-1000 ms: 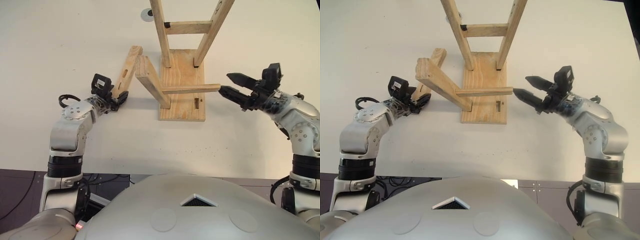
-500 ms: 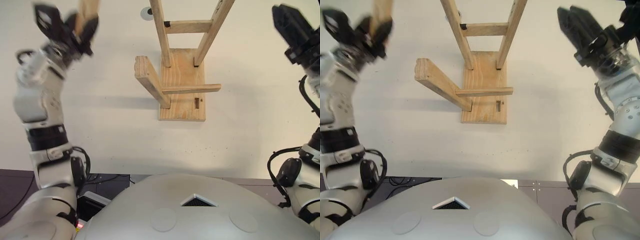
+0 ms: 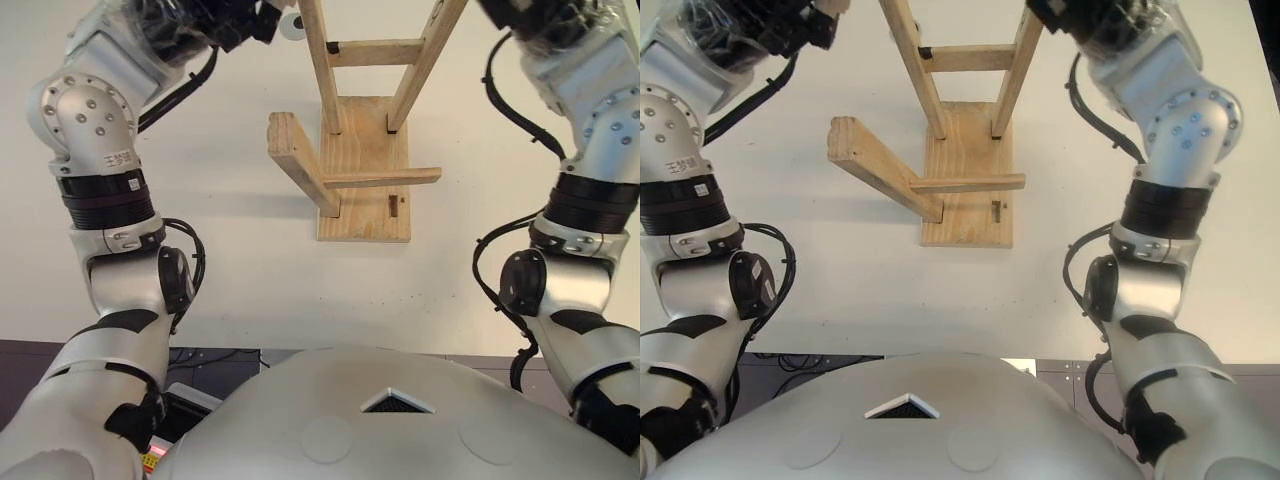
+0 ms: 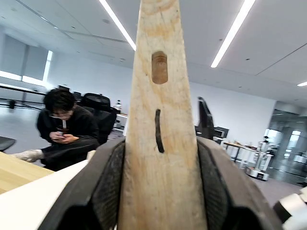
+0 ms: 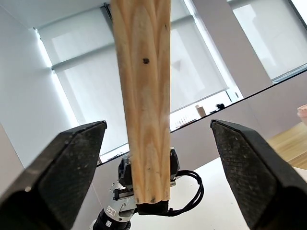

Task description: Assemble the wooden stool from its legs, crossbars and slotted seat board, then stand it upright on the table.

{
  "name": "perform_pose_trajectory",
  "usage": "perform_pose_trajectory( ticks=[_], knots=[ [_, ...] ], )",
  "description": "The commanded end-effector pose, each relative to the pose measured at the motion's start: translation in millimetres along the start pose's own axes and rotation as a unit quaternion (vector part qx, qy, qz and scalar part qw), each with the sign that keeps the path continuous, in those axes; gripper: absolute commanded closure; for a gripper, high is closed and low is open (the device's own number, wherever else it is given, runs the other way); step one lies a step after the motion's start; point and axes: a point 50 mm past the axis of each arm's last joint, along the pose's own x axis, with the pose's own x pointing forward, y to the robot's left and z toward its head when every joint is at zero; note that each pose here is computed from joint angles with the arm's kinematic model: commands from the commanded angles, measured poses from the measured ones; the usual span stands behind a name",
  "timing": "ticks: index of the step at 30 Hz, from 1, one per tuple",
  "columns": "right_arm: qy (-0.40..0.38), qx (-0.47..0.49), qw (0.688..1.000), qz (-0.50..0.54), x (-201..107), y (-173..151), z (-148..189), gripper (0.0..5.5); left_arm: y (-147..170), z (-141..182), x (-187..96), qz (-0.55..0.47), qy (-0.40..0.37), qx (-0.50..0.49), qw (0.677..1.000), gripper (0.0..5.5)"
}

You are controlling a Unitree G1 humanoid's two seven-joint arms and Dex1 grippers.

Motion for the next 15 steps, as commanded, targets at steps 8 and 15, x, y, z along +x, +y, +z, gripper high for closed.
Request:
perform_pose_trajectory(
  ticks=[8,15],
  knots=[
    [0.020,0.012,0.998,0.051,17,-5,3,1.52,11,-10,2,-0.014,0.013,-0.020,1.000,3.49],
    [0.028,0.013,0.998,0.049,23,-5,4,1.86,11,-17,1,-0.024,0.031,-0.026,0.999,3.49]
  ],
)
